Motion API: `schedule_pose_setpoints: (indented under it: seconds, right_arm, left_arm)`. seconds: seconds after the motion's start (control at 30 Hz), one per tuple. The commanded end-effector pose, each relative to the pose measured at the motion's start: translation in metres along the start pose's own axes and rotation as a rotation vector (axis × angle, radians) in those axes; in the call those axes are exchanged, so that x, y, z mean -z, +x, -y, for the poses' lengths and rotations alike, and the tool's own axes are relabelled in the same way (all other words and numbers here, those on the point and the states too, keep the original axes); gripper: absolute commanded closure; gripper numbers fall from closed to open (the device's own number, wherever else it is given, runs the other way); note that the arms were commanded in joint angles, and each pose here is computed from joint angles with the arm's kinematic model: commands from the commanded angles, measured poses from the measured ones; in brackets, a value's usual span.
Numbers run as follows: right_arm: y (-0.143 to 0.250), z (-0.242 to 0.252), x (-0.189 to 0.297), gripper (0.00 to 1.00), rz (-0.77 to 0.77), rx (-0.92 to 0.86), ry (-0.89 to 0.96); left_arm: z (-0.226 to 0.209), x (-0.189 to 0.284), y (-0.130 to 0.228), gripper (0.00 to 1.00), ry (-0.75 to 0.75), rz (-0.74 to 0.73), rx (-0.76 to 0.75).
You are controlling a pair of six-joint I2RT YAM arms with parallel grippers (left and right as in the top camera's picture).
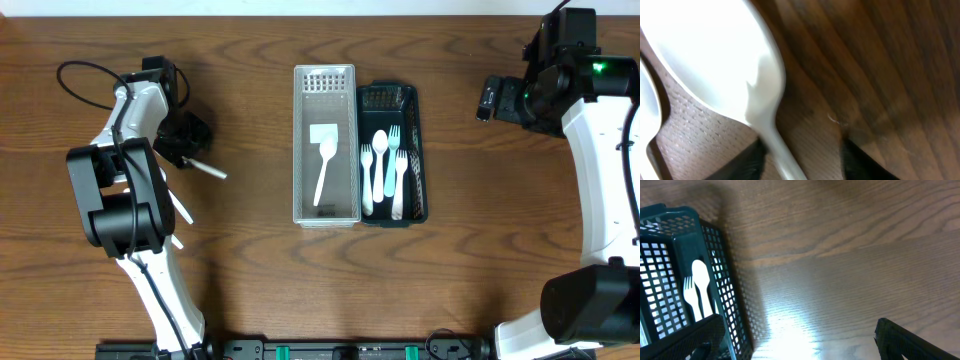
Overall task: Pack container
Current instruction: 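Grasp a white spoon on the left with the left gripper, then place the second spoon into the clear caddy and release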
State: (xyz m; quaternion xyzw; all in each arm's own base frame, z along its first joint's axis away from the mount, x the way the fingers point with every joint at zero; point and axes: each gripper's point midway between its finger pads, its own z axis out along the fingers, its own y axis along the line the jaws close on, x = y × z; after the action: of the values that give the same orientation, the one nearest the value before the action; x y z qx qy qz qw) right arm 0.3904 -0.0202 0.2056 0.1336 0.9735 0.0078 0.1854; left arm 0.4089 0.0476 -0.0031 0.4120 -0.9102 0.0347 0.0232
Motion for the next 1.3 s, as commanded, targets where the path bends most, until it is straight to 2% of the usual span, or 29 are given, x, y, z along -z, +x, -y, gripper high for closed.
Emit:
schedule_pose_setpoints:
  seconds: [0.0, 0.27, 0.47, 0.6, 0.77, 0.93, 1.07, 1.2, 1.27]
  right_arm:
    - [0.001, 0.006, -0.002, 0.01, -0.007, -0.007, 0.013]
    - [0.001, 0.006, -0.002, 0.01, -0.008, -0.007, 0.013]
    - [0.001, 0.006, -0.002, 0.01, -0.008, -0.007, 0.013]
    - [0.001, 0.006, -0.002, 0.01, -0.008, -0.007, 0.014]
    - [0.001, 0.006, -0.002, 0.01, -0.008, -0.007, 0.014]
    - [0.001, 0.006, -0.002, 0.01, -0.008, -0.008, 0.014]
    - [-0.001, 0.009, -0.002, 0.01, -0.003, -0.015, 0.016]
    - [-0.002, 0.008, -0.002, 0.01, 0.002, -0.015, 0.014]
    - [-0.002, 0.008, -0.002, 0.01, 0.002, -0.015, 0.014]
  left_arm:
    - [-0.003, -0.016, 0.005, 0.60, -0.014, -0.042, -0.007]
    - [-0.005, -0.016, 0.008, 0.80, -0.024, -0.053, -0.007]
    - [-0.008, -0.015, 0.012, 0.81, -0.036, -0.067, -0.005]
    - [-0.010, -0.015, 0.014, 0.94, -0.043, -0.076, -0.004]
    - [-0.011, -0.002, 0.015, 0.94, -0.045, -0.073, -0.044]
    - [0.005, 0.054, 0.013, 0.94, 0.008, 0.042, -0.108]
    - [0.038, 0.115, 0.041, 0.94, 0.110, 0.164, -0.252]
    - [0.074, 0.160, 0.093, 0.94, 0.170, 0.280, -0.424]
    - [0.086, 0.169, 0.117, 0.94, 0.169, 0.317, -0.497]
